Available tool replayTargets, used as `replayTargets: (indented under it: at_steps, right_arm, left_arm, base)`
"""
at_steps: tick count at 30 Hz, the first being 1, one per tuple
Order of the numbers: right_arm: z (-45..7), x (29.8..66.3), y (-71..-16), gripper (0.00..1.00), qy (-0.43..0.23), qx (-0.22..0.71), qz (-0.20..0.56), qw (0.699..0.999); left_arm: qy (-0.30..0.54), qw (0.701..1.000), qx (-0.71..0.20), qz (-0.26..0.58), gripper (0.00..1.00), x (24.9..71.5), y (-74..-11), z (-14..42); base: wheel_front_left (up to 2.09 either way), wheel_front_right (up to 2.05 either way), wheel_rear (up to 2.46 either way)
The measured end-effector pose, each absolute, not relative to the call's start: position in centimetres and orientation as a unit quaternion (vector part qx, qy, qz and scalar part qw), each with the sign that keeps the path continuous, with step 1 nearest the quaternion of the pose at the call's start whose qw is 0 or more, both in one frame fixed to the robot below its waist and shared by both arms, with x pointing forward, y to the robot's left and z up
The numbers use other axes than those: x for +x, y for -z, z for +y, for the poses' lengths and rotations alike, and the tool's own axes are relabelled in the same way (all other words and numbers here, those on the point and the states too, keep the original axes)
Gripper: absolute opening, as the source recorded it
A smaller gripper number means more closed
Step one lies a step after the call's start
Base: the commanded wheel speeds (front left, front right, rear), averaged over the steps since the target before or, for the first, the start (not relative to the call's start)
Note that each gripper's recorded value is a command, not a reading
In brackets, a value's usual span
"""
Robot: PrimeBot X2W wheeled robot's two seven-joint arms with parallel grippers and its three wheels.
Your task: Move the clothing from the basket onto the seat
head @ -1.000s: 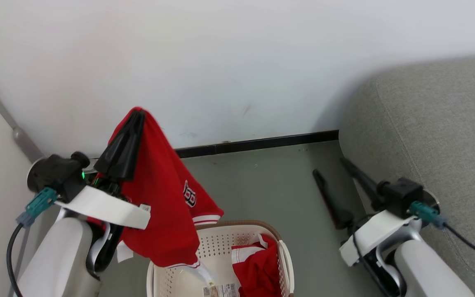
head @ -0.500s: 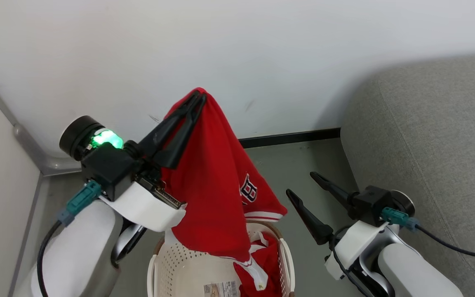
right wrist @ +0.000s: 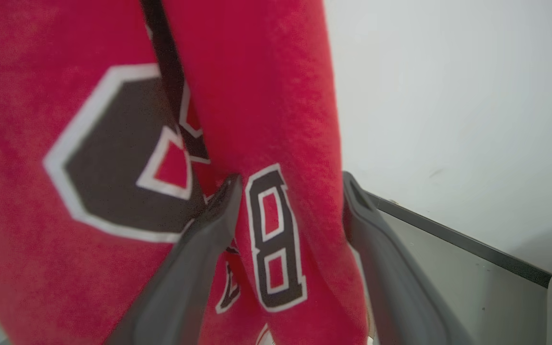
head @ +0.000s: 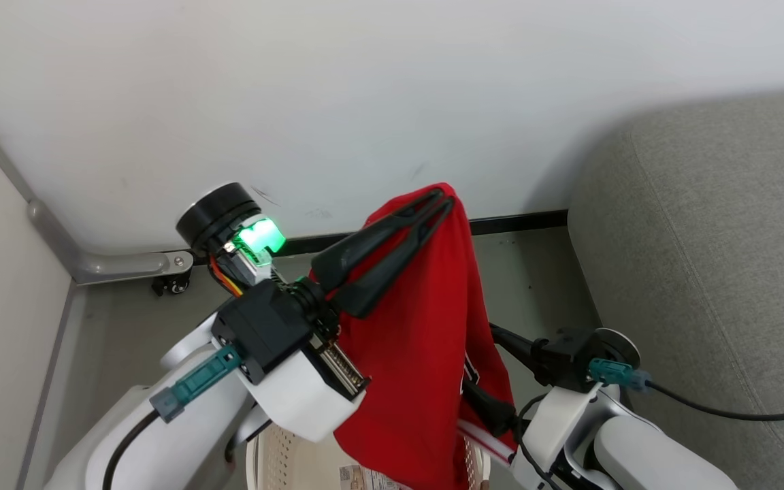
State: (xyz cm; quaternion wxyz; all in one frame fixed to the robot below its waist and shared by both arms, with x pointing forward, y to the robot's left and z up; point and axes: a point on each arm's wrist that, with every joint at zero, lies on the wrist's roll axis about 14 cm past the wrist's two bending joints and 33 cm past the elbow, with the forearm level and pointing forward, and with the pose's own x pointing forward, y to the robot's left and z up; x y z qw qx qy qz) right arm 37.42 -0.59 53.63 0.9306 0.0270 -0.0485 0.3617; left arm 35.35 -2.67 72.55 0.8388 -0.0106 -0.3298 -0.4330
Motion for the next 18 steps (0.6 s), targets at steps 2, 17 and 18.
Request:
replayTargets:
  at_steps: [2,17,18]
  right_arm:
    - [0.0,37.1,-53.5,1.00,-0.372,0.028,-0.044,0.927]
    - [0.7,37.9,-55.1,0.00,-0.393,0.040,-0.059,0.917]
    - [0.5,38.0,-55.2,0.00,-0.392,0.040,-0.060,0.917]
  left_arm:
    - [0.443,0.831,-0.009,-0.335,0.00,34.8,-72.8,-3.1]
    - [0.430,0.848,0.010,-0.309,0.00,36.8,-71.1,-2.1]
    - [0.425,0.852,0.014,-0.305,0.00,37.2,-70.9,-1.8]
  base:
    - [0.00,0.00,0.00]
    - [0.00,0.00,0.00]
    - [0.00,0.00,0.00]
